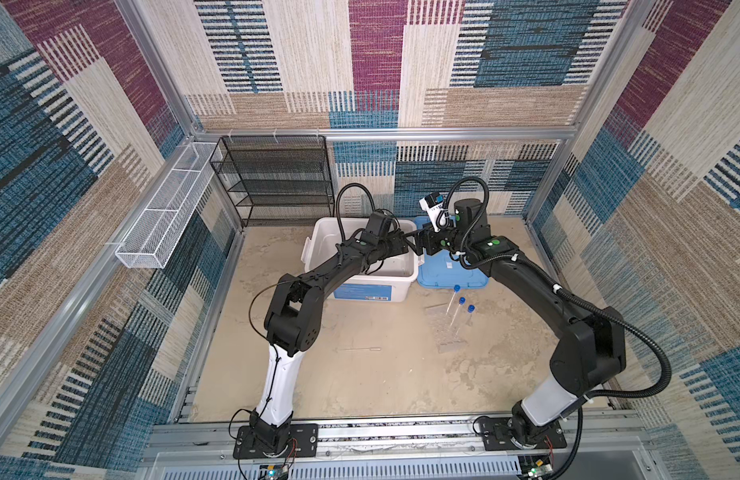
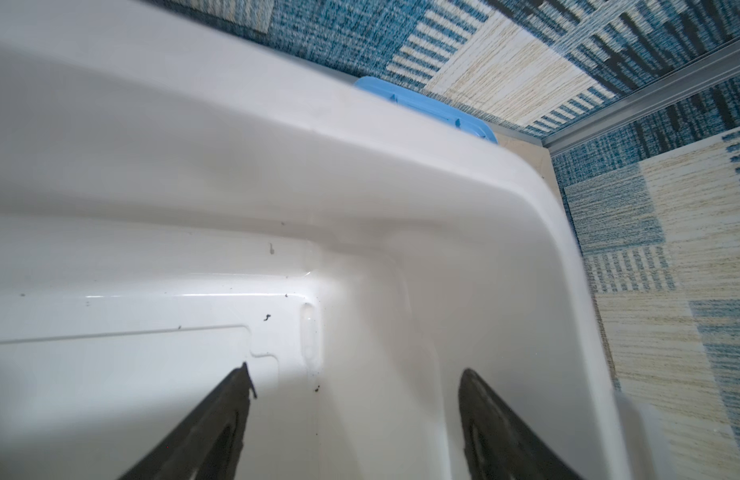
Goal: Organize the chemistry lab equipment
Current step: 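Lift left gripper out of the bin and move to the second pipette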
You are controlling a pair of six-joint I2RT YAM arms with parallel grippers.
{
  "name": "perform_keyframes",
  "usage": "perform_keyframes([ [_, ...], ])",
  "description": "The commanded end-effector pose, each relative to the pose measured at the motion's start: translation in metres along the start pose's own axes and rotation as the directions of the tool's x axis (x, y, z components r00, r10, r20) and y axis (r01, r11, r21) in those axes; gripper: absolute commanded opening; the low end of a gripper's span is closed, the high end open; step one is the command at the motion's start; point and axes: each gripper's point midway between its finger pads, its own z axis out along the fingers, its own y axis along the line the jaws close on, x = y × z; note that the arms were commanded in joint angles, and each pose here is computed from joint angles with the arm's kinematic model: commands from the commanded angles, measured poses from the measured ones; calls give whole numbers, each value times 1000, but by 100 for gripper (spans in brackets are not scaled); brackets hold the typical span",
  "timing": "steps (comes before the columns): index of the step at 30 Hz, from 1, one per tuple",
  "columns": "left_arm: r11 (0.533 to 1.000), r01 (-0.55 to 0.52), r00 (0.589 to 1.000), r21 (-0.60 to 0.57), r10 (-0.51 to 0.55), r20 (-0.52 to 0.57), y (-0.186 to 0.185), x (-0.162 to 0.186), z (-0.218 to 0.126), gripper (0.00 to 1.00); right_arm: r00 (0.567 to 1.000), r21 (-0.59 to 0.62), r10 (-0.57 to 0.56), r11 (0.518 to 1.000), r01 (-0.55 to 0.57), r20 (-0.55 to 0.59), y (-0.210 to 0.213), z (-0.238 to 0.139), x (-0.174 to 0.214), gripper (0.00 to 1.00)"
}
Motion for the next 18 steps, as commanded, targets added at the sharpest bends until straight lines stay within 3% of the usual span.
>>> perform_keyframes([
  [1, 999, -53, 997, -4, 53, 50, -5, -16, -25, 85, 997, -5, -27, 1000, 27, 76, 7, -14, -20, 88],
  [12, 961, -276, 952, 20, 271, 144, -27, -34, -146, 89, 971, -14, -112, 993, 118, 211, 36, -82, -25, 91],
  [15, 920, -385, 920, 71, 376, 113, -32, -17, -175, 88, 968, -73, -128, 986, 147, 216, 52, -96, -12, 90],
  [18, 851, -505, 862, 143, 504, 49, -34, 13, -204, 87, 962, -155, -154, 969, 192, 226, 72, -111, 6, 90],
])
